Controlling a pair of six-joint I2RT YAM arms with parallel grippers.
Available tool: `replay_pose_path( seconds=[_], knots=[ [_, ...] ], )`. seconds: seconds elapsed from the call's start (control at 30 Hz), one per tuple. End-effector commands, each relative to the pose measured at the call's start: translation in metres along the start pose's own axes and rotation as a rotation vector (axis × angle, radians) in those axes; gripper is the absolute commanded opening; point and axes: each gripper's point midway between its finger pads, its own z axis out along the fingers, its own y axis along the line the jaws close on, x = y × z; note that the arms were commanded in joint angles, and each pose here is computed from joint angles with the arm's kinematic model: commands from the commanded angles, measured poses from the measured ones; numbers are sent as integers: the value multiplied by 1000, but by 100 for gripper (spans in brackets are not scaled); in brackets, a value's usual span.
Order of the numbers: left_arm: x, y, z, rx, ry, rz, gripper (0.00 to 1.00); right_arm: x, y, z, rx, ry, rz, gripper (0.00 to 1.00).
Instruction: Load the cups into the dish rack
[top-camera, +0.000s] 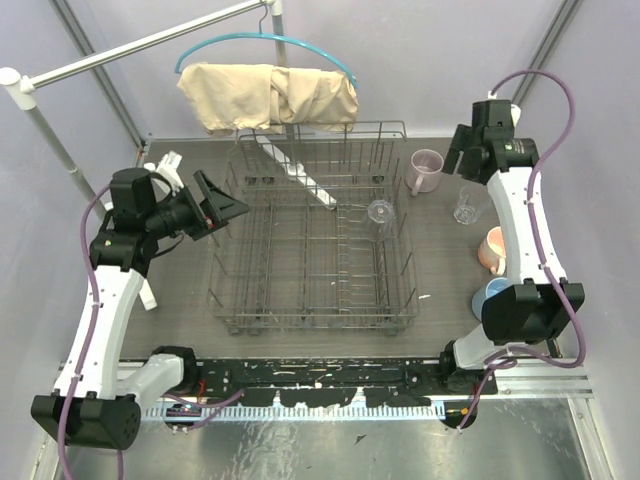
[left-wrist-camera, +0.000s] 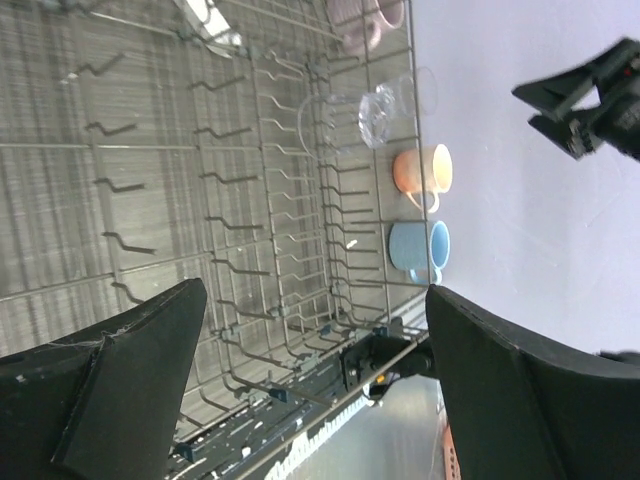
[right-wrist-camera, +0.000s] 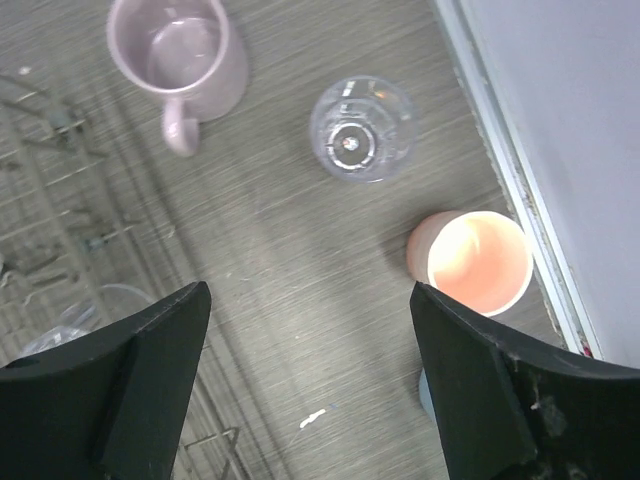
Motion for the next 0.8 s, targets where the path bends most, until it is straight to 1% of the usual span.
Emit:
replay_pose_path(
  seconds=[0.0, 0.07, 0.2, 0.4, 0.53, 0.77],
  knots=[
    [7, -34, 0, 67, 10, 52, 98, 2, -26, 28, 45, 47, 16, 84],
    [17, -45, 7, 88, 42, 67, 98, 6, -29, 46, 49, 75, 23, 79],
    [29, -62, 20, 114, 92, 88, 98, 12, -27, 77, 60, 118, 4, 73],
    [37, -74, 37, 142, 144, 90, 98, 17, -23, 124, 69, 164, -25, 72],
    [40, -71, 46, 131, 166, 86, 98, 21, -27, 151, 87, 197, -21, 71],
    [37, -67, 58, 113, 176, 74, 98, 32, -34, 183, 87, 233, -17, 66]
  ],
)
